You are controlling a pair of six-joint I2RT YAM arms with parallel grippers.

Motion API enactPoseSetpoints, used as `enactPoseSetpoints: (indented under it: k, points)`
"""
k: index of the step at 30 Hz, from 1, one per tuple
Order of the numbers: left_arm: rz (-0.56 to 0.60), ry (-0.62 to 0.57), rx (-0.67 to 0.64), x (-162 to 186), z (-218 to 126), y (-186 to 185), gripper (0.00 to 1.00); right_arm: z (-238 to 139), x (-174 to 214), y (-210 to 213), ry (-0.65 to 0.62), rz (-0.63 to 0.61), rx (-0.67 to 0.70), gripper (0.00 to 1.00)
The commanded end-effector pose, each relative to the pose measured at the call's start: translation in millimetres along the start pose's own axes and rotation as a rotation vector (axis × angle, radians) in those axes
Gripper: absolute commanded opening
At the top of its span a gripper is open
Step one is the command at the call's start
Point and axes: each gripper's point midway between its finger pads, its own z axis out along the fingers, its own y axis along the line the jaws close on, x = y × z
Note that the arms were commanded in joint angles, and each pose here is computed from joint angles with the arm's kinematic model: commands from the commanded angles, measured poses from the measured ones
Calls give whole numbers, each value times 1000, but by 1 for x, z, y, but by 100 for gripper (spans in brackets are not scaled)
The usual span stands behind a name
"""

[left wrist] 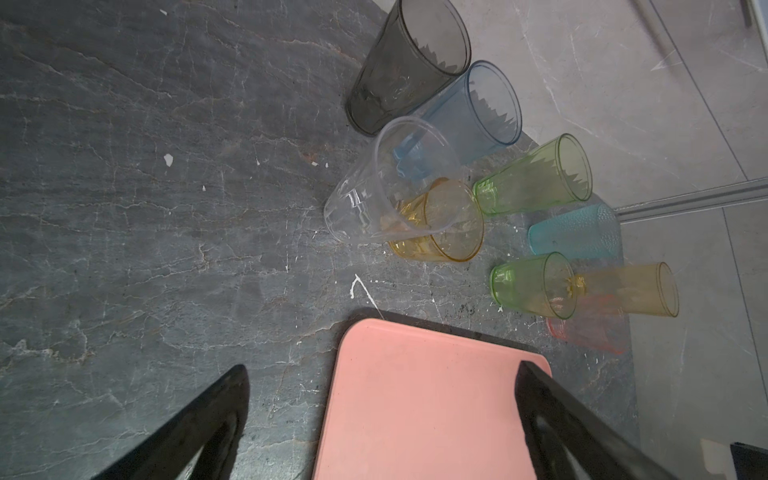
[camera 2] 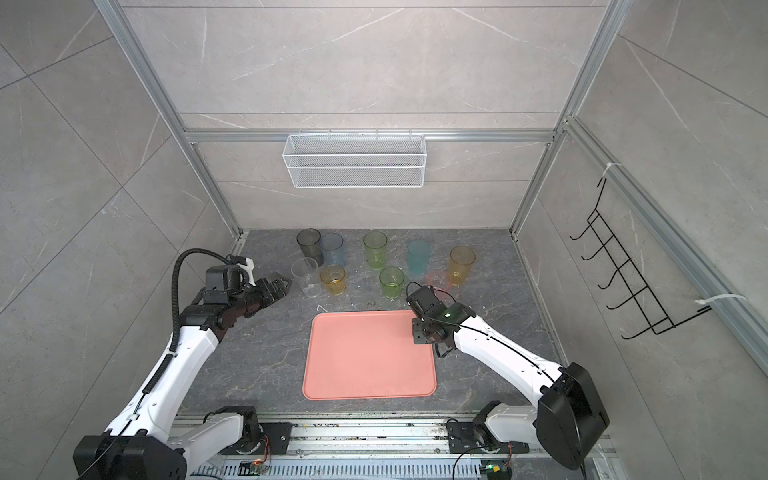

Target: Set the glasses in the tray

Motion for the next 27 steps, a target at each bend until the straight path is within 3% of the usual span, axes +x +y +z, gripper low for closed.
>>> enactPoseSetpoints:
  k: [1,13,22,27]
  points:
    - [-3,-26,12,-18,-5,-12,100,-21,-31,23,-104,-32,-118,55]
    - [-4,-11,-30,-58,6,-27,100,-70,-107,86,-420,-84,-432,58]
    - [-17,7,-74,-89,39,-30,100,-56,-122,108,-541,-167,-505,60]
    - [-21,19,-99,-106,63,-29,100,-35,-108,112,-520,-218,-491,61]
